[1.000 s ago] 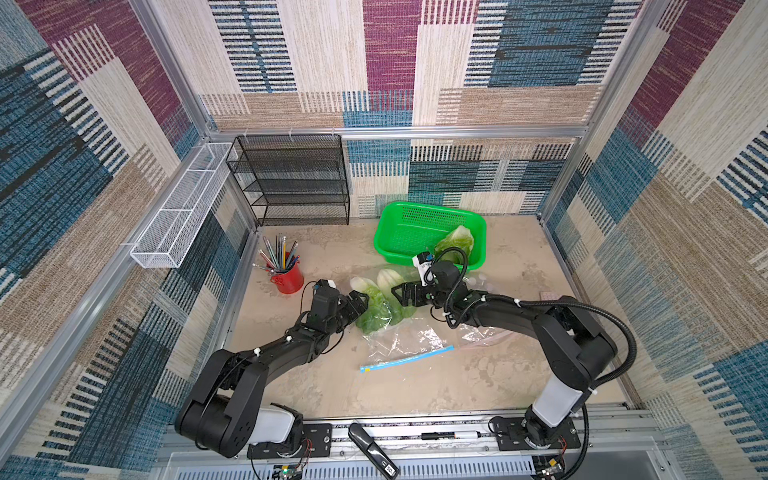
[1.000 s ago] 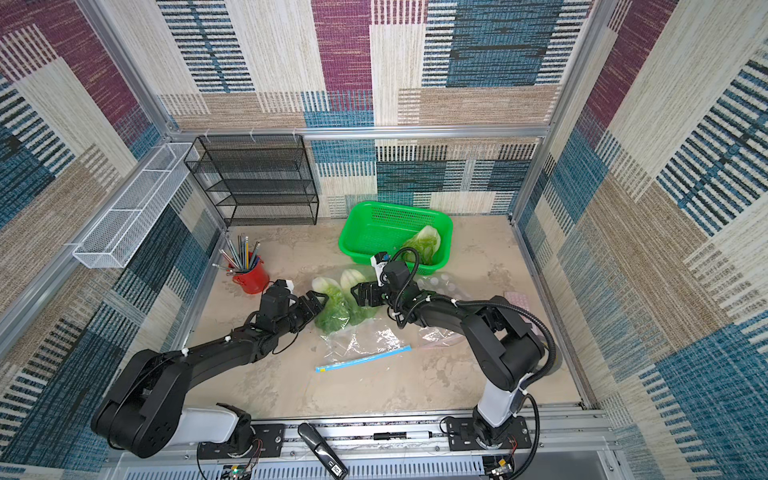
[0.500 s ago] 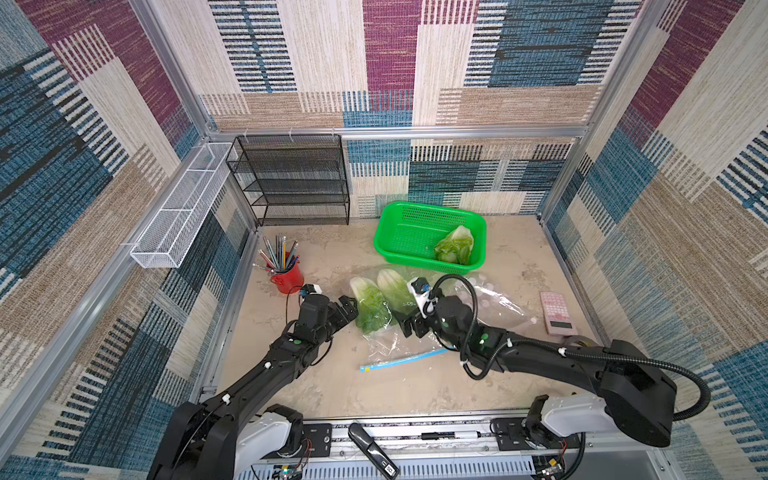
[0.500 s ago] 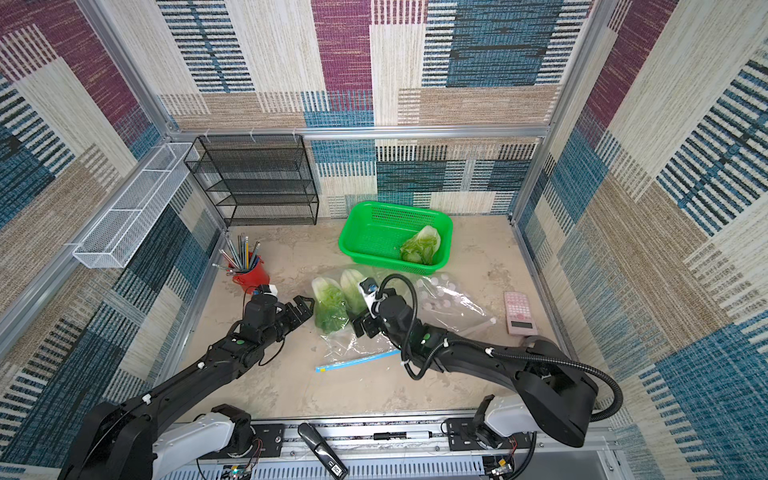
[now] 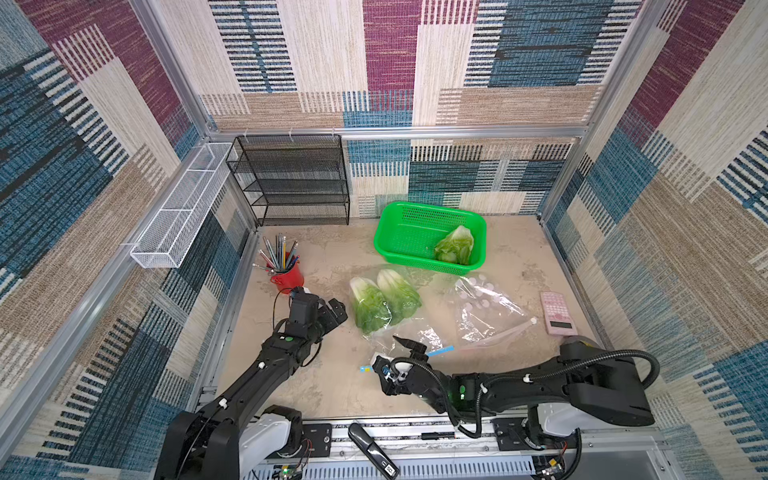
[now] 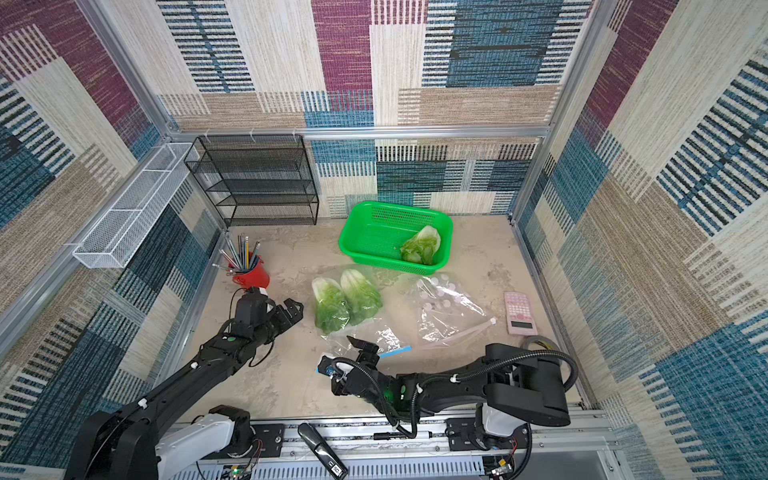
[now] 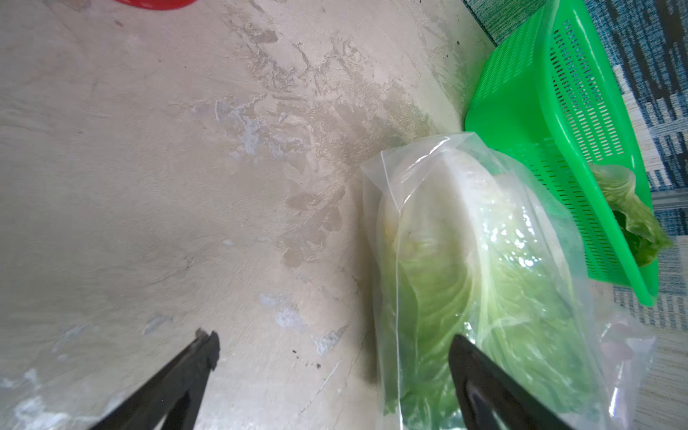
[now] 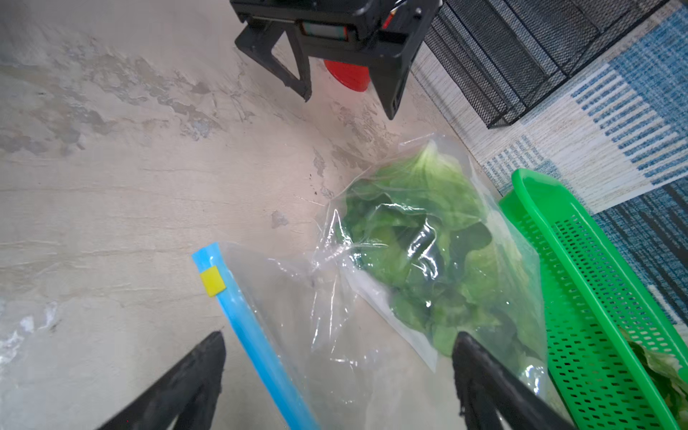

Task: Open the zip-top bag and take out the chinese cabbages
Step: Adjust the zipper food storage bag at the center of the board.

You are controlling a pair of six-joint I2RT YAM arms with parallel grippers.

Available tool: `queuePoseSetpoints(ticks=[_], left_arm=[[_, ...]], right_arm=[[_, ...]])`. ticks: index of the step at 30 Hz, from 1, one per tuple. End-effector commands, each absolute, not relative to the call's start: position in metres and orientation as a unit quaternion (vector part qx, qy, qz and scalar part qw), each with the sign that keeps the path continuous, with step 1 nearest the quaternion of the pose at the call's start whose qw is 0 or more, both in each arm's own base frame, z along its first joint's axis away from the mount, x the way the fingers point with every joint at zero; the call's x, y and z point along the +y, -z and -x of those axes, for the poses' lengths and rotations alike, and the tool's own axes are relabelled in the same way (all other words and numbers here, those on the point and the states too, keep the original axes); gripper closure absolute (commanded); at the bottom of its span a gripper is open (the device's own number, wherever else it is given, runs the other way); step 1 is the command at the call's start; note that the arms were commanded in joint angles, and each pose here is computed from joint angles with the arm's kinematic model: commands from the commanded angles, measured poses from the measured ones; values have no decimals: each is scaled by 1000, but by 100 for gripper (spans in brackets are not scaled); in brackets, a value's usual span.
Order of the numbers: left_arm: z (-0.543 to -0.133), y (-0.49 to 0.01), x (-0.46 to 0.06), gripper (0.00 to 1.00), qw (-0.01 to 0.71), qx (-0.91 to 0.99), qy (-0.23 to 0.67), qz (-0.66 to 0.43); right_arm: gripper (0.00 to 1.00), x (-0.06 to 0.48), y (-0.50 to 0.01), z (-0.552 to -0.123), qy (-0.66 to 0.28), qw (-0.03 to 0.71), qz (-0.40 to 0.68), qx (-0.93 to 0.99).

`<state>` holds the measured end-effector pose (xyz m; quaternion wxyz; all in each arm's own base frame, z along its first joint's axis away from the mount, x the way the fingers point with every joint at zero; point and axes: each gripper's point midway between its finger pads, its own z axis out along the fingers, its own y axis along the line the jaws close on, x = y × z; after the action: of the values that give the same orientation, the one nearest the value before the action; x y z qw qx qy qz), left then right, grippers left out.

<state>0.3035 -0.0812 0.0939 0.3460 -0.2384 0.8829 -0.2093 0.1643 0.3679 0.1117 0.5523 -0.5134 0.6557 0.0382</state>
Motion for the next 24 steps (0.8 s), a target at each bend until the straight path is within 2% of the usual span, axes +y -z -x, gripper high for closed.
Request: queuePoseSetpoints(ticks=[1,24], left_arm=[[-301,-91,-83,1,340,887,214,229],[-295,-89,-82,1,338,885,220,231]], right_arm=[[6,376,-108,-162,-16,563,527,637],[19,396,-66,-178,105,562,572,588]])
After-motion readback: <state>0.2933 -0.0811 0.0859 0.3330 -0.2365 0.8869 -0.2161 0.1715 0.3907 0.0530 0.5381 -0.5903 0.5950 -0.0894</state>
